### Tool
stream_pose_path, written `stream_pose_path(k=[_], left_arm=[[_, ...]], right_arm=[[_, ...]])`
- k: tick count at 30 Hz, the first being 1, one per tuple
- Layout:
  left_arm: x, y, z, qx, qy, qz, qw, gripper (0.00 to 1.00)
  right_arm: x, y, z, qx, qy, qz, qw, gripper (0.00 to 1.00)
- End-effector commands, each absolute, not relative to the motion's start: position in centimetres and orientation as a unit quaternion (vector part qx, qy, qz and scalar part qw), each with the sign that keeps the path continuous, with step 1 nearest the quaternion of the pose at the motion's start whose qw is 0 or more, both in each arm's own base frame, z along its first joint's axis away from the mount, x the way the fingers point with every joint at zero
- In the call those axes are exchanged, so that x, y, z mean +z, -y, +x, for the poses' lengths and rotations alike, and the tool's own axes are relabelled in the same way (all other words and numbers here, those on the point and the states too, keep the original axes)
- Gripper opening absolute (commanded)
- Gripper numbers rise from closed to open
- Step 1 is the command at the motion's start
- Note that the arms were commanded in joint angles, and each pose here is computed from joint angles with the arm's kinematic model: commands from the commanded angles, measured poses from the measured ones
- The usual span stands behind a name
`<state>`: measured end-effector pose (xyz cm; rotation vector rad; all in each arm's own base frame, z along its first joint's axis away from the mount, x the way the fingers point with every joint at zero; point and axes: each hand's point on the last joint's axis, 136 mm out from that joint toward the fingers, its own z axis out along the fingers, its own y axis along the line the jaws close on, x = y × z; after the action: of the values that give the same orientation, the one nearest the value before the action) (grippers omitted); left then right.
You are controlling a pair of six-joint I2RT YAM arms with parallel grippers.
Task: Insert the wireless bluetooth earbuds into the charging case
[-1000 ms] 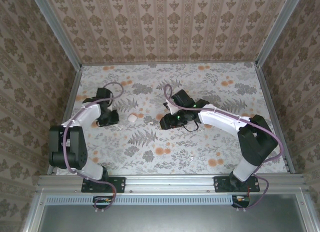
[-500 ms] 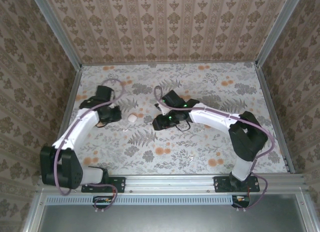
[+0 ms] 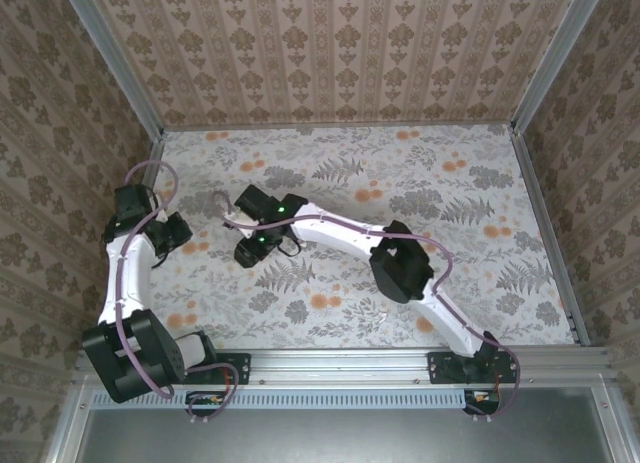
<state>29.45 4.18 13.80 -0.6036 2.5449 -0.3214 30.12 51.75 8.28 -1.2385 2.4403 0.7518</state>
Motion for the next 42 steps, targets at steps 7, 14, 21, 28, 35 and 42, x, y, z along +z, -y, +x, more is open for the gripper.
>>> stream_pose_path(k=[7, 14, 21, 28, 35, 42], left_arm=[[13.1, -3.3, 30.7, -0.167, -0.931, -0.199, 0.255, 0.00], [12.7, -3.2, 30.9, -0.174, -0.931, -0.197, 0.252, 0.00], [12.5, -3.1, 30.7, -0.174, -0.933, -0.196, 0.247, 0.00], [12.5, -3.0, 30.5, -0.176, -0.933, -0.196, 0.245, 0.00], [12.3, -3.0, 30.4, -0.174, -0.935, -0.194, 0.241, 0.00], [12.3, -2.9, 30.5, -0.177, -0.935, -0.192, 0.241, 0.00]], right_arm=[[4.8, -53.1, 31.0, 0.239, -0.853, -0.445, 0.134, 0.40], [2.8, -52.9, 30.5, 0.213, -0.852, -0.461, 0.128, 0.41], [0.9, -52.4, 30.1, 0.165, -0.853, -0.477, 0.133, 0.41], [0.5, -52.0, 31.2, 0.118, -0.870, -0.451, 0.160, 0.38], [0.4, -51.9, 31.9, 0.104, -0.884, -0.421, 0.175, 0.38], [0.4, -51.3, 32.1, 0.085, -0.889, -0.414, 0.178, 0.26]])
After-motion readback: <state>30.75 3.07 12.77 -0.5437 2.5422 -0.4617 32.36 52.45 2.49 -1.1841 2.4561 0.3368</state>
